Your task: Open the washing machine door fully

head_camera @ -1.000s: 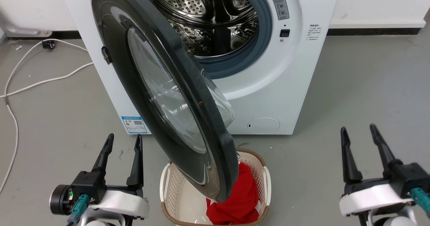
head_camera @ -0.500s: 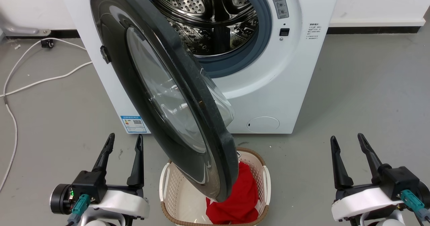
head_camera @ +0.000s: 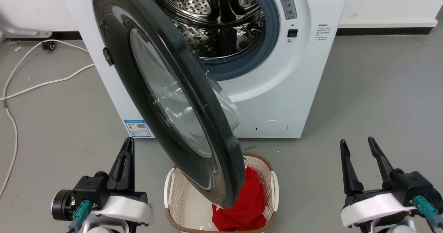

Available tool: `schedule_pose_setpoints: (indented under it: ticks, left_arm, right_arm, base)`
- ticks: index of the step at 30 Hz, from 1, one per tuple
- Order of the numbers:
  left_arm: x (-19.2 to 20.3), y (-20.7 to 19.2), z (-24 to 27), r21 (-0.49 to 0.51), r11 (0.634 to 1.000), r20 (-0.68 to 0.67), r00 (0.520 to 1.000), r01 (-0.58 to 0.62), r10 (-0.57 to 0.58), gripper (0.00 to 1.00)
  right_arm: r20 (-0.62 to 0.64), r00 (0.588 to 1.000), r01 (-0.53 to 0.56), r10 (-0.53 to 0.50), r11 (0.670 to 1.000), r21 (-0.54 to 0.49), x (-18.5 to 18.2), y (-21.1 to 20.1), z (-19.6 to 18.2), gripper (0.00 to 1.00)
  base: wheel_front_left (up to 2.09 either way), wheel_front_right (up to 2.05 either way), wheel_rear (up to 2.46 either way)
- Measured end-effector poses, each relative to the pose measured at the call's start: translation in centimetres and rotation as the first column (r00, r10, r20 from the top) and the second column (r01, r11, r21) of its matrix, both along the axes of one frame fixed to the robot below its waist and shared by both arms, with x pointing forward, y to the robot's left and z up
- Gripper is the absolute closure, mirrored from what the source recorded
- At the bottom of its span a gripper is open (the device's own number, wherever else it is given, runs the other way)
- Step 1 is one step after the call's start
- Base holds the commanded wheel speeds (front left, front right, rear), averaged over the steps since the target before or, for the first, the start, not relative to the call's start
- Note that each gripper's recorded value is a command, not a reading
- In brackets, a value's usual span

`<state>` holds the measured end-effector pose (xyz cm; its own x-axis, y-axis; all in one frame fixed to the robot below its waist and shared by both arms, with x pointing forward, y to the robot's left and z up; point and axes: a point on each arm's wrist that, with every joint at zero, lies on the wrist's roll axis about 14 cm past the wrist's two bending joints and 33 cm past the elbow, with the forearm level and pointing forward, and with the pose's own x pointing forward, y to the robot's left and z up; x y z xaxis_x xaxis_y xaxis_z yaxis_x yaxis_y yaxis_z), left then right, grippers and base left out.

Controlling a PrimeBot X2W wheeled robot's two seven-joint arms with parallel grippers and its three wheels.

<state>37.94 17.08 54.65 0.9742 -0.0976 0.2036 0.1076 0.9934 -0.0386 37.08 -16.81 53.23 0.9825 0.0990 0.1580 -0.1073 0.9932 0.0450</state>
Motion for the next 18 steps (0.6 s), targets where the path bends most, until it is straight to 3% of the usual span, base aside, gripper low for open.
schedule_pose_setpoints:
  ticks: [5, 11, 18]
  left_arm:
    - [0.2, 0.1, 1.4, 0.001, 1.0, 0.044, 0.999, -0.003, 0.003, 1.0]
    - [0.1, 0.0, 7.6, 0.012, 1.0, 0.233, 0.972, -0.005, 0.002, 1.0]
    - [-1.8, -1.2, 15.8, 0.037, 0.999, 0.483, 0.876, 0.005, -0.022, 1.0]
  right_arm:
    - [0.0, 1.0, 0.003, -0.003, 1.0, 0.006, 0.0, -0.1, 0.0, 0.0]
    - [0.001, 1.0, 0.005, -0.005, 1.0, 0.014, 0.1, -0.2, 0.0, 0.0]
    - [0.0, 1.0, 0.005, -0.005, 1.0, 0.019, 0.2, -0.2, -0.1, 0.0]
  base:
    - [0.0, 0.0, 0.0]
    - [0.0, 0.0, 0.0]
    - [0.0, 0.0, 0.0]
